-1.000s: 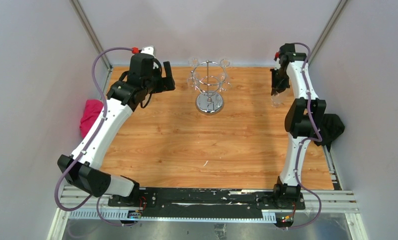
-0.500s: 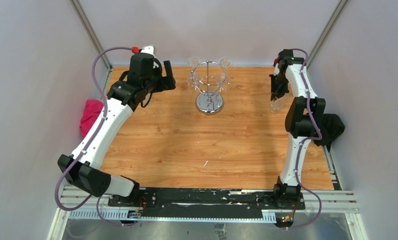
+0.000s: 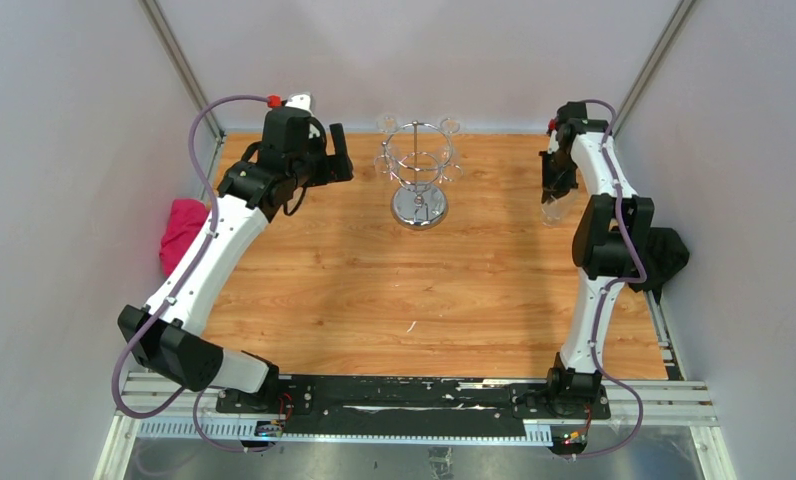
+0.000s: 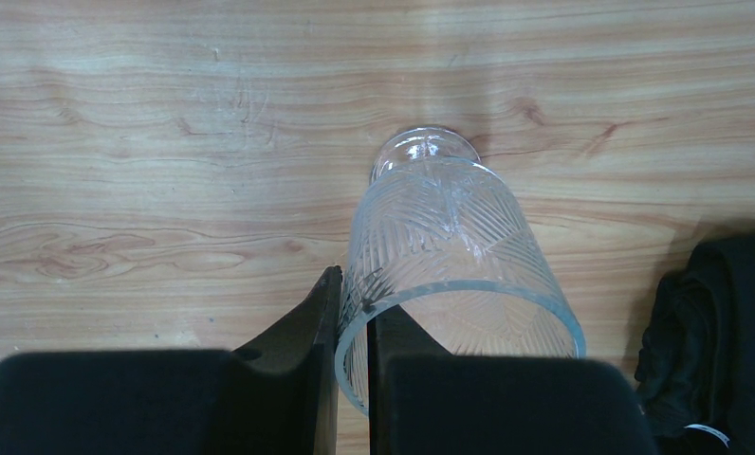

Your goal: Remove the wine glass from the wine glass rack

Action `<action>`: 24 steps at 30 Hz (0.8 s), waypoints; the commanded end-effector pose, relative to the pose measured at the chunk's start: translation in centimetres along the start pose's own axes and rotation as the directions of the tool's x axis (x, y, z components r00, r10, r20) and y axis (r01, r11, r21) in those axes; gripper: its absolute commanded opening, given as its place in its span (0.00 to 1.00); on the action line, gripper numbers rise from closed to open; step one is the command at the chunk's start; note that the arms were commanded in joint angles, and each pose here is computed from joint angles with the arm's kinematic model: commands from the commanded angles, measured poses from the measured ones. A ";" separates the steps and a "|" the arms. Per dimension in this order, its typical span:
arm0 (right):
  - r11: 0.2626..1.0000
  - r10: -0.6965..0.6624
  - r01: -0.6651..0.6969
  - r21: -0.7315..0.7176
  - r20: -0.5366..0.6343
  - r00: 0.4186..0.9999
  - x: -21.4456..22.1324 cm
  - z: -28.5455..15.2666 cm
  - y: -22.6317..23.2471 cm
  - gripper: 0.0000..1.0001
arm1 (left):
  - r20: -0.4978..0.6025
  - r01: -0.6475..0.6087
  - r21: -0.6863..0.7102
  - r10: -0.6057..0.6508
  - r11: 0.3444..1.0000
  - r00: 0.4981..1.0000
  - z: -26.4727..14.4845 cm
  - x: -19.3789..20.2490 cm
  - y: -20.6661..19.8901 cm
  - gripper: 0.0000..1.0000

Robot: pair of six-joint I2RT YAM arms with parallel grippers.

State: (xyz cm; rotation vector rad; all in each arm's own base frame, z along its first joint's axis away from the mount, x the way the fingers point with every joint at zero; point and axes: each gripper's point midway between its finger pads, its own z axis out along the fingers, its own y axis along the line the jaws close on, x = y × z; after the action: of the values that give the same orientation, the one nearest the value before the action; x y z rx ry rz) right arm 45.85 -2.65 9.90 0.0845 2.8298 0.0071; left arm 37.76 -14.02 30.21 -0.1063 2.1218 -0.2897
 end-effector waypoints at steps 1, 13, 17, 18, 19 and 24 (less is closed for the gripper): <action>0.999 0.022 -0.020 0.034 -0.036 0.999 1.5 -0.2 -1.3 0.00 | 0.002 0.001 0.014 -0.001 1.000 1.000 0.4 0.1 -0.5 0.95; 0.996 0.030 -0.026 0.084 -0.052 0.998 2.6 -1.7 -1.5 0.18 | 0.005 0.013 0.028 -0.013 1.000 1.000 0.1 0.1 -0.7 0.95; 0.997 0.026 -0.022 0.077 -0.045 0.999 2.5 -1.9 -1.3 0.23 | 0.005 0.012 0.029 -0.012 1.000 1.000 0.0 0.2 -0.6 0.95; 0.997 0.025 -0.021 0.078 -0.045 0.999 2.5 -2.0 -1.3 0.25 | 0.005 0.012 0.029 -0.012 1.000 1.000 0.0 0.2 -0.6 0.95; 0.997 0.022 -0.019 0.077 -0.045 0.999 2.5 -2.0 -1.2 0.25 | 0.004 0.012 0.029 -0.012 1.000 1.000 0.0 0.2 -0.6 0.95; 0.997 0.021 -0.018 0.077 -0.040 0.999 2.6 -2.4 -1.1 0.29 | 0.003 0.010 0.028 -0.010 1.000 1.000 0.0 0.3 -0.6 0.95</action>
State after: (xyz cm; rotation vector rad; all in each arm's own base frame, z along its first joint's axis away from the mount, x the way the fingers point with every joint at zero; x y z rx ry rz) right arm 44.01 -3.46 9.86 0.1180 2.8621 -0.0696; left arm 37.71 -14.23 29.78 -0.1077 2.1309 -0.3023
